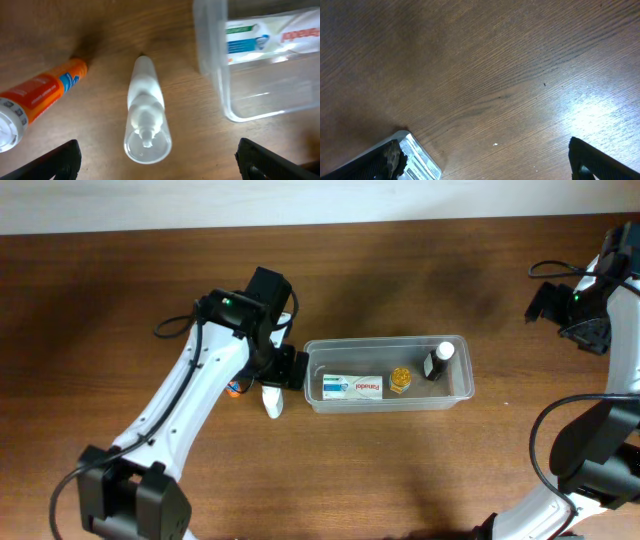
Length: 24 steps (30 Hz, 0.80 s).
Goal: Pack container
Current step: 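Lower left gripper around the white squeeze bottle and close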
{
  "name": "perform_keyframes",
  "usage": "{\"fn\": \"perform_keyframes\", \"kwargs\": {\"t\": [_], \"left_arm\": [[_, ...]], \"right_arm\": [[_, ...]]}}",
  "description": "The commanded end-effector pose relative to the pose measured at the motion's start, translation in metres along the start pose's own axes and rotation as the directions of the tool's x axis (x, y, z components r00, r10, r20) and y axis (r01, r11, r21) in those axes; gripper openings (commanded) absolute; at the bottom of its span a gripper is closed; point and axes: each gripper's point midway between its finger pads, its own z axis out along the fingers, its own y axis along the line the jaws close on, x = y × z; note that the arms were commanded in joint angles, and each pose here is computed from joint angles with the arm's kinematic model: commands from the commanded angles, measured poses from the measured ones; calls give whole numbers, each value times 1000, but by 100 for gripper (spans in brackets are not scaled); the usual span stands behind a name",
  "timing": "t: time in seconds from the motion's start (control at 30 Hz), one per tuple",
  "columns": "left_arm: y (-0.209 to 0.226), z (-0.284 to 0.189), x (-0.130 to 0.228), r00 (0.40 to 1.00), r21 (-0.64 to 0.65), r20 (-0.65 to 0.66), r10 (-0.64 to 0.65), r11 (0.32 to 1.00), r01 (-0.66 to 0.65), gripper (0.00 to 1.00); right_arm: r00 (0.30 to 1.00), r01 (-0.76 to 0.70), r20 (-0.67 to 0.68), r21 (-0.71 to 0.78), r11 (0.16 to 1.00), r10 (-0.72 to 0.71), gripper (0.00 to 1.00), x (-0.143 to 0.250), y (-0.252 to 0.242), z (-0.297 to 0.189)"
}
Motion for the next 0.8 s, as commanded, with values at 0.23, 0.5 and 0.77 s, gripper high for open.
{"fn": "perform_keyframes", "kwargs": {"t": [0.23, 0.5, 0.77], "left_arm": [[11, 19, 1, 995, -37, -74, -73, 997, 70, 99], [10, 21, 1, 994, -35, -80, -73, 997, 70, 89], [12, 30, 5, 993, -38, -92, -70, 997, 67, 74]], "right_arm": [[1000, -12, -4, 2, 1000, 12, 98, 0, 0, 2], [1000, -12, -4, 2, 1000, 12, 98, 0, 0, 2], [1000, -12, -3, 2, 1000, 12, 98, 0, 0, 2]]}}
